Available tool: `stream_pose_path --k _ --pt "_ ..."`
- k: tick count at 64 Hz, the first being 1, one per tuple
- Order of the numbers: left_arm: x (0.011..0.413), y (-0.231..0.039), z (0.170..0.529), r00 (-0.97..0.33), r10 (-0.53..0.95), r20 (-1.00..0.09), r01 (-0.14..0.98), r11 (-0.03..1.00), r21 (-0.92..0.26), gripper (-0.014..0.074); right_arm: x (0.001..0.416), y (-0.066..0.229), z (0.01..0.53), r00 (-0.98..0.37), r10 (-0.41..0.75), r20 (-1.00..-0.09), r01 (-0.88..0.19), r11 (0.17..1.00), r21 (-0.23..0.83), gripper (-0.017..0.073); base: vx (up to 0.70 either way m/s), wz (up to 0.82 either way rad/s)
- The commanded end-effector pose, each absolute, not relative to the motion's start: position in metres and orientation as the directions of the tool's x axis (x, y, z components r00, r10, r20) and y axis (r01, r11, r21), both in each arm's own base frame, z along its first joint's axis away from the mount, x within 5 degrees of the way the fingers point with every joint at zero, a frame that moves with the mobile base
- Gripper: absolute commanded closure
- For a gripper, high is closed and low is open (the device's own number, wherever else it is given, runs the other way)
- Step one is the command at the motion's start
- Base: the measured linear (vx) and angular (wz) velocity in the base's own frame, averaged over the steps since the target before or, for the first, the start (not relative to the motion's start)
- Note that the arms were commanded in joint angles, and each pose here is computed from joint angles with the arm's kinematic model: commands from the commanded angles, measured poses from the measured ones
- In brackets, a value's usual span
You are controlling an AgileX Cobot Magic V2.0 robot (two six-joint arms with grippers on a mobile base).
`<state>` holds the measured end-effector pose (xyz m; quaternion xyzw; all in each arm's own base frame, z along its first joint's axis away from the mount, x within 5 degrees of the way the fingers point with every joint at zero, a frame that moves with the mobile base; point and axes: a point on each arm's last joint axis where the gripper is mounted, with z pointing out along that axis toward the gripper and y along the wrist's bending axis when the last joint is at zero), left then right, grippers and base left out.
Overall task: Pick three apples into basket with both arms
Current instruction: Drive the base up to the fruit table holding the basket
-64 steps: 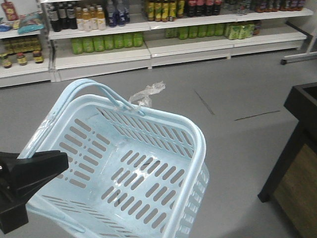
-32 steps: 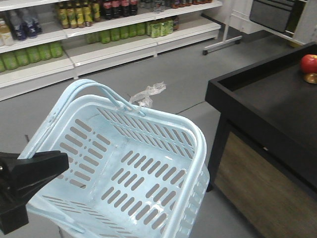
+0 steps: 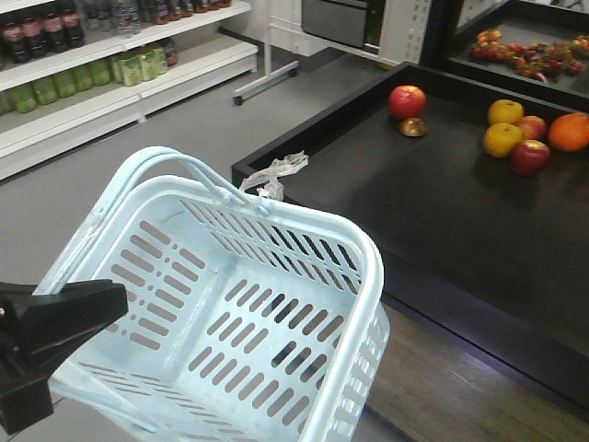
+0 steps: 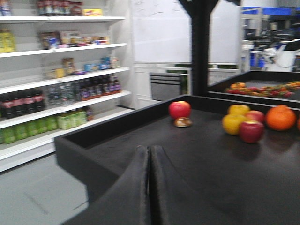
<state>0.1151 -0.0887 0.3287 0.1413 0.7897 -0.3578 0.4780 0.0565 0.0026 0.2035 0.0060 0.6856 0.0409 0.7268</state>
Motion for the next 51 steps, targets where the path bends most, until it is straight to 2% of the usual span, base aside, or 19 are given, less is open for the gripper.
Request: stream_pose_path --k 1,29,51 --pt "0.1166 -0.0872 0.3436 -0.46 -0.198 -0.865 0.556 0.695 -0.455 0.0601 0.0551 0.0035 0.2086 0.135 0.061 -0.989 -0.066 0.996 0.052 0.0564 0.14 -0.62" --pt "0.1166 -0.0872 0.3436 -0.46 -0.198 -0.865 0.556 0.695 -0.455 0.0601 0.0551 0.0035 0.2086 0.135 0.061 -0.989 -0.066 0.996 0.052 0.0564 0.13 -0.54" --pt "0.1166 -0.0872 0.3436 -0.46 -0.198 -0.865 0.556 0.695 -0.455 0.0601 0.0551 0.0035 0.2086 0.135 0.061 -0.989 -0.066 0.996 0.052 0.0564 0.1 -0.4"
